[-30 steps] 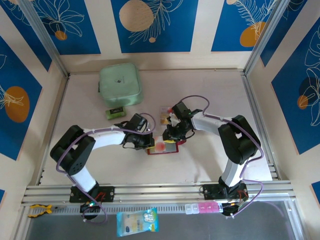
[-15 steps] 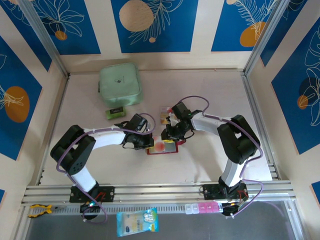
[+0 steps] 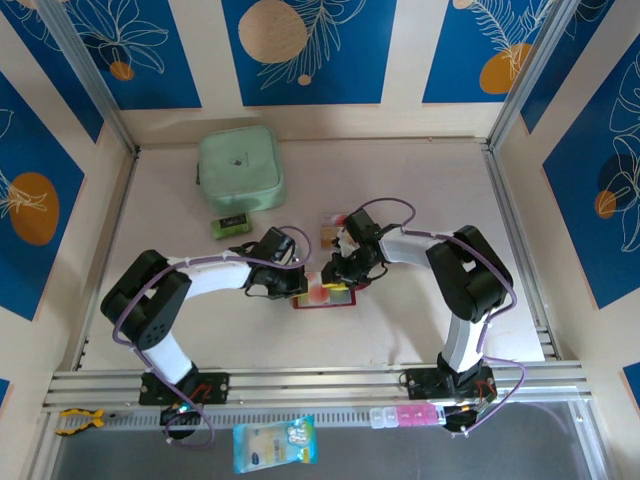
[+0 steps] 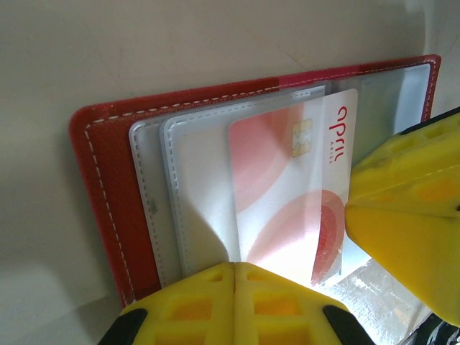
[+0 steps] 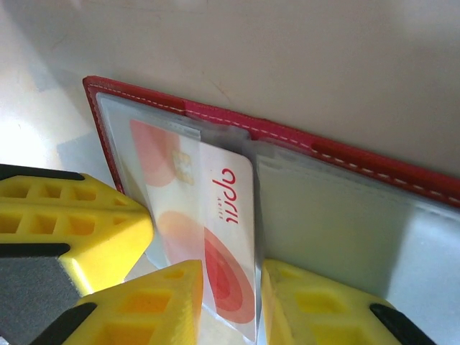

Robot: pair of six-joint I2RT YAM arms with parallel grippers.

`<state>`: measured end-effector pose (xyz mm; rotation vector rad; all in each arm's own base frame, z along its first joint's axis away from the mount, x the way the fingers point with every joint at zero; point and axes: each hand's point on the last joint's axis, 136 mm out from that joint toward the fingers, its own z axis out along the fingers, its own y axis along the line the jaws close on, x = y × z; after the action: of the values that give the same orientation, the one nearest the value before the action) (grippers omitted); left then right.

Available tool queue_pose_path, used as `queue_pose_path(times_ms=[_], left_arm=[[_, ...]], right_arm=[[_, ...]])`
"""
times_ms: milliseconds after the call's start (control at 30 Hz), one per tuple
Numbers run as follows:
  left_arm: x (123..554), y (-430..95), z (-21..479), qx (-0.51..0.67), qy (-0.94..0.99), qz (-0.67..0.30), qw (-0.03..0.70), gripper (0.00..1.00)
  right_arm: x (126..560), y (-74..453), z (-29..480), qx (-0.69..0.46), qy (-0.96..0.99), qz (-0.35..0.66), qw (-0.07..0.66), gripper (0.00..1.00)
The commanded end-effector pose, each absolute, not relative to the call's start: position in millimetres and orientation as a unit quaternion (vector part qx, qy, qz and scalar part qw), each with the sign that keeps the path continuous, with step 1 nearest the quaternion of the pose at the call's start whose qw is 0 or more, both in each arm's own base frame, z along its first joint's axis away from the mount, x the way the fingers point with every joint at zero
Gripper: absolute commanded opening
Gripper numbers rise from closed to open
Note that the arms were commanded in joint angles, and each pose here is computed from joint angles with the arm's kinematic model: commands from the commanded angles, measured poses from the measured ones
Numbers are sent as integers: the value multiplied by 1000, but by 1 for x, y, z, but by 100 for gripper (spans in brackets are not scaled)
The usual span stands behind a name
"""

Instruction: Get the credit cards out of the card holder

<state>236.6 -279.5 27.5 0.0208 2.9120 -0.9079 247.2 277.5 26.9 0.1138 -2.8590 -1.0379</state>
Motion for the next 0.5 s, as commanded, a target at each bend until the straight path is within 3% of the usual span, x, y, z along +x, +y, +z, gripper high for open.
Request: queue_pose_path(times_ms=[0,467], left_arm=[[231,-270,16,8,964,-265,32,0],[232,-272,17,8,963,-267,30,0]], right_arm=[[241,278,23,31,-933,-353,69,28],[243,283,31,33,-925,-374,61,21]])
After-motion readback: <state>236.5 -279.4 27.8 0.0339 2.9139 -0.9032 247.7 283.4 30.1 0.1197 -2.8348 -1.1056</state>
